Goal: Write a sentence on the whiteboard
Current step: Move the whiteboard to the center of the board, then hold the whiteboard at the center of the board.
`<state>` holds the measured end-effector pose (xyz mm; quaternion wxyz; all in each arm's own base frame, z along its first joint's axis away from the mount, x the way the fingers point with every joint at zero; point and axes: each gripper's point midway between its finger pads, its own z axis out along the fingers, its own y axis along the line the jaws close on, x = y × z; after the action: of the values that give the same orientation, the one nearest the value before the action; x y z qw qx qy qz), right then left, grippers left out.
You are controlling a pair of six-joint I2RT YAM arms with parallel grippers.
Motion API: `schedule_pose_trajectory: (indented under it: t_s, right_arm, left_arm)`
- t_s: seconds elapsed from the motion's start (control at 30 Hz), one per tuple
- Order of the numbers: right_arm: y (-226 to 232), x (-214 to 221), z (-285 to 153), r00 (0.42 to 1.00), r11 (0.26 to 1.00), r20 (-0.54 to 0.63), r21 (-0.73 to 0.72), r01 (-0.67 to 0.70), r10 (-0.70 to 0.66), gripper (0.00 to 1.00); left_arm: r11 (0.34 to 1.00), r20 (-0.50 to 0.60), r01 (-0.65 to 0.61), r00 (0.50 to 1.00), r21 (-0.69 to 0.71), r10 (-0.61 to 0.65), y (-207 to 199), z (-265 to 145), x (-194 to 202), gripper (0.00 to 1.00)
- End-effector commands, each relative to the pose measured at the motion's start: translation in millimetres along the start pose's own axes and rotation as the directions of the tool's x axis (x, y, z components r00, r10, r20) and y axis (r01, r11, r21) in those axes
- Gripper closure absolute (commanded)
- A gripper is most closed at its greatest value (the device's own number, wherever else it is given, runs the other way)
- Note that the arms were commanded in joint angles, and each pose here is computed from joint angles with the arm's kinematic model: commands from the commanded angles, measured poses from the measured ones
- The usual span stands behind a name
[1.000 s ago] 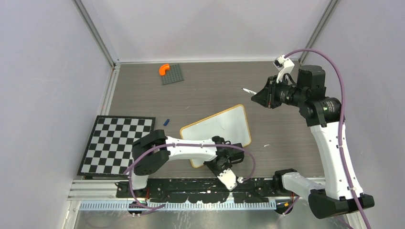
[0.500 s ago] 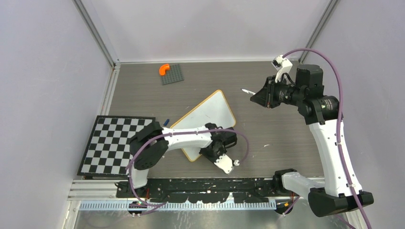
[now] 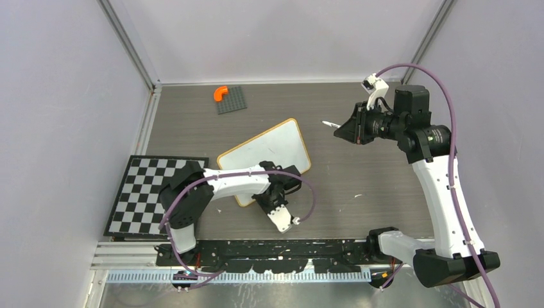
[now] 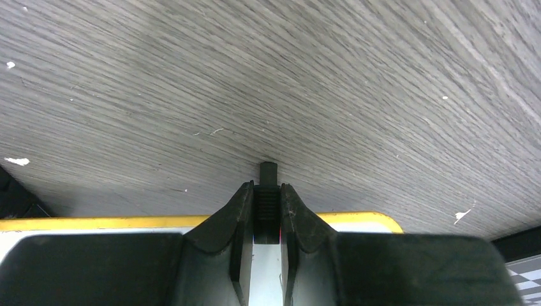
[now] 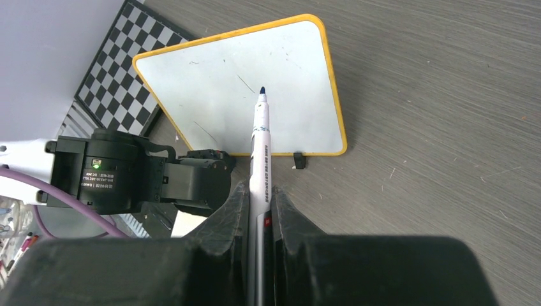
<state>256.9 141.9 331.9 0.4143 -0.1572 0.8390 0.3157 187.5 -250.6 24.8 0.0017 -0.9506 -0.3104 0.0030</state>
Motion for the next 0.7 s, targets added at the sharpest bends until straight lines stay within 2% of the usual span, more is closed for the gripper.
schedule_pose_trajectory:
  t_s: [0.0,0.13,0.2,0.33,0.4,0.47,0.53,0.6,0.67]
  right_arm:
    - [4,-5,-1,1.0,0.999,0.011,-0.026,0.021,-0.02,1.0]
    - [3,-5,0,1.0,0.999,0.004,-0.028,0.024,-0.024,1.0]
    - [2,-7,1,1.0,0.999,0.005,-0.027,0.03,-0.029,1.0]
    - [2,-18,6,0.999,0.998,0.007,-0.036,0.041,-0.041,1.0]
    - [1,-23,10,0.999,0.998,0.004,-0.045,0.046,-0.046,1.0]
    - [4,-27,14,0.998,0.996,-0.007,-0.074,0.054,-0.054,1.0]
    - [6,-28,20,0.997,0.994,-0.031,-0.087,0.064,-0.067,1.0]
    - [6,-26,29,0.992,0.991,-0.059,-0.08,0.109,-0.114,1.0]
    - [10,-22,41,0.983,0.985,-0.087,-0.074,0.157,-0.163,1.0]
  left_arm:
    - [0.997,-0.035,-0.067,0.997,0.026,0.068,-11,-6,10,0.86]
    - [1.0,-0.021,-0.011,1.0,-0.019,0.011,-2,-30,3,0.51]
    - [0.997,0.049,0.042,0.998,-0.058,-0.039,3,-54,-13,0.27]
    - [0.977,0.174,0.173,0.973,-0.128,-0.149,-1,-108,-45,0.13]
    - [0.942,0.256,0.286,0.937,-0.175,-0.237,-2,-137,-54,0.05]
    - [0.887,0.328,0.414,0.883,-0.205,-0.337,-2,-162,-52,0.0]
    - [0.801,0.404,0.555,0.8,-0.222,-0.443,-1,-186,-42,0.0]
    - [0.669,0.496,0.707,0.676,-0.228,-0.545,4,-210,-24,0.0]
    - [0.489,0.606,0.853,0.489,-0.183,-0.627,7,-236,2,0.0]
